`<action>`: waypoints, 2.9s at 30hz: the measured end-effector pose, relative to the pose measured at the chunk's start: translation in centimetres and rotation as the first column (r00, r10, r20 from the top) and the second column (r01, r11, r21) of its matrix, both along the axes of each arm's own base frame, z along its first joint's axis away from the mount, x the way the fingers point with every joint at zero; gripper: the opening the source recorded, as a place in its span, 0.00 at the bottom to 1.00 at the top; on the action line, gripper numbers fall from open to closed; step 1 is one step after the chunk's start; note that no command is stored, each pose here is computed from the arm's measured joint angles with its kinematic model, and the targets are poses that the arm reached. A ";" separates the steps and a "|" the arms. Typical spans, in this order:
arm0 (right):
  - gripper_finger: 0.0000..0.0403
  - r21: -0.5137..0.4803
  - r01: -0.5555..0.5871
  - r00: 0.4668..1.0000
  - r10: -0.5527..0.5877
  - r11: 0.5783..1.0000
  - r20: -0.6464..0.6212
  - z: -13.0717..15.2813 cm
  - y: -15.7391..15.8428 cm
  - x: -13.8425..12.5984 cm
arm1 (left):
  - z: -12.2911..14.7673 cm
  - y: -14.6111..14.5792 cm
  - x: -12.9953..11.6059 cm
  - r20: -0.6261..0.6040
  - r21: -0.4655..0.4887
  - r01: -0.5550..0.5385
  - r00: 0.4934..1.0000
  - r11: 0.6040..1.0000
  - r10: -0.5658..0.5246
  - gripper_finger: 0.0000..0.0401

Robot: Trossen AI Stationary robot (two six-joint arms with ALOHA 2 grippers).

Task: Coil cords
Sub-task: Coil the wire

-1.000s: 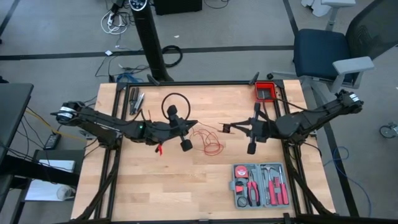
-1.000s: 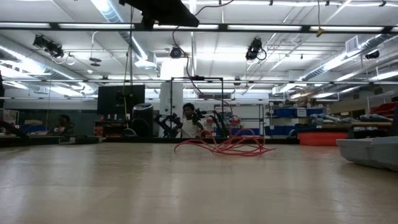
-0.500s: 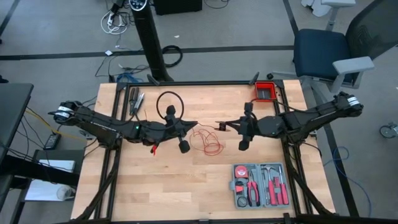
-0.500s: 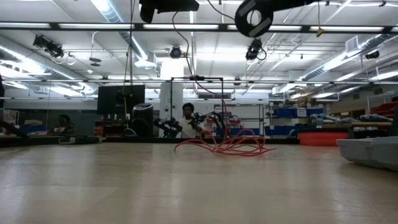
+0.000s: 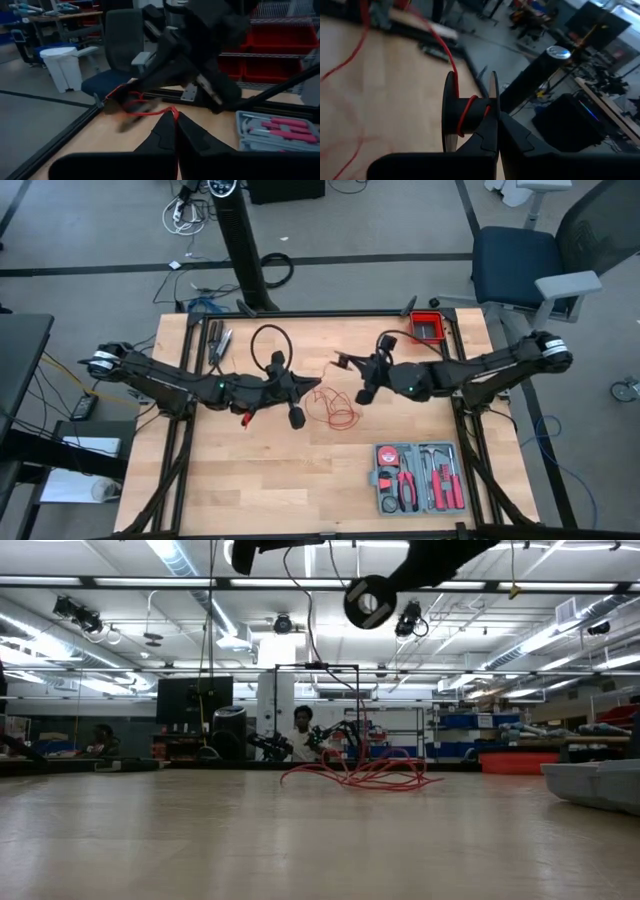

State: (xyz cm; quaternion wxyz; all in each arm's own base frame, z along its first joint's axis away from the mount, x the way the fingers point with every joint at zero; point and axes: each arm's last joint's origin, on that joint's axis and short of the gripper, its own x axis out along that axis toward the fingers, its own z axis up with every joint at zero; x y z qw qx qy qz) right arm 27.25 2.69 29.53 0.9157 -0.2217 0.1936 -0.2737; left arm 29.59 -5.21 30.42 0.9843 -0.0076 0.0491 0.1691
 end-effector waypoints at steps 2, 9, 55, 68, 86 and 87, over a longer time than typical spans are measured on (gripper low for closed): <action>0.00 0.001 0.011 0.999 -0.011 1.000 0.047 -0.1 -0.1 0.8 | -0.3 -0.2 0.2 -0.008 -0.009 0.007 1.000 1.000 -0.007 0.01; 0.00 -0.077 0.000 0.997 0.006 0.997 0.080 -1.3 -0.1 3.4 | -2.1 -1.0 1.3 -0.053 -0.012 0.019 0.998 1.000 -0.019 0.01; 0.00 0.044 -0.234 0.868 0.189 0.971 0.459 0.0 3.8 4.6 | -3.6 -1.4 2.8 -0.082 0.122 0.022 0.997 0.992 -0.012 0.01; 0.00 0.006 -0.212 0.844 0.180 0.977 0.505 1.1 5.0 3.8 | -3.0 -1.6 2.9 -0.046 0.166 0.103 0.994 0.981 -0.097 0.01; 0.00 0.024 -0.295 0.800 0.233 0.955 0.552 1.4 4.9 3.9 | -4.1 -1.9 3.8 -0.023 0.157 0.092 0.996 0.983 -0.090 0.01; 0.00 0.029 -0.295 0.802 0.232 0.955 0.550 1.4 4.9 3.9 | -4.4 -1.9 3.9 -0.031 0.159 0.084 0.996 0.984 -0.080 0.01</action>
